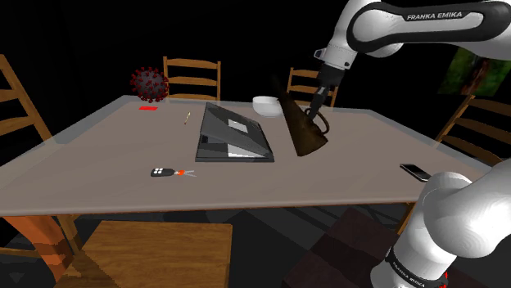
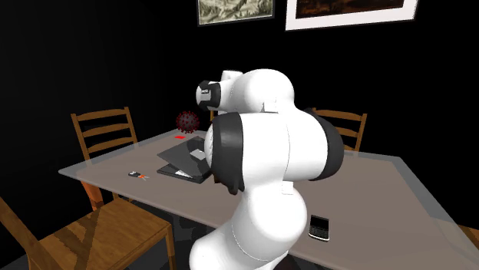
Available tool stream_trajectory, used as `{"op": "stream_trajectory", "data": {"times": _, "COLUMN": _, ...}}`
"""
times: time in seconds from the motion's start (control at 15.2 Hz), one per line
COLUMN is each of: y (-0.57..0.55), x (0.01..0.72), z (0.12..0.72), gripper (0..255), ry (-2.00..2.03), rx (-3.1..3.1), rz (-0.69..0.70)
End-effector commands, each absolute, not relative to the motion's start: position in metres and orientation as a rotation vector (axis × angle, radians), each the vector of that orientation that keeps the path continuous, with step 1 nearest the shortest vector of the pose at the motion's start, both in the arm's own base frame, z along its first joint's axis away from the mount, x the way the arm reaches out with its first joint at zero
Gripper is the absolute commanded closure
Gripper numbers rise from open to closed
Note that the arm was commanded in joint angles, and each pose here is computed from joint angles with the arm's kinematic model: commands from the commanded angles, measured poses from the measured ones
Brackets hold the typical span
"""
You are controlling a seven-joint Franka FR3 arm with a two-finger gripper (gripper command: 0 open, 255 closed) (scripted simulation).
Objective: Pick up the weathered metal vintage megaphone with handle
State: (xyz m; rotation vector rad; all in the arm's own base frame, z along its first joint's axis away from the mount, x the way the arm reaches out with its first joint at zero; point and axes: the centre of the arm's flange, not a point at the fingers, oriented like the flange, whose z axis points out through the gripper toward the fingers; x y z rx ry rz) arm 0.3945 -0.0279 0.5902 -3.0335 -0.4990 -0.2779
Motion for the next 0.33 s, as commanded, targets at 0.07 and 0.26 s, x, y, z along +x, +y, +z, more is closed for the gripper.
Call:
{"op": "stream_trajectory", "data": {"times": 0.07, "y": -0.028, "x": 0.395, "z": 0.607, "gripper": 255, "ry": -0.499, "rx": -3.033, "rz": -0.281}}
{"op": "stream_trajectory", "data": {"times": 0.26, "y": -0.028, "x": 0.395, "z": 0.613, "gripper": 255, "ry": -0.499, "rx": -3.033, "rz": -0.281}}
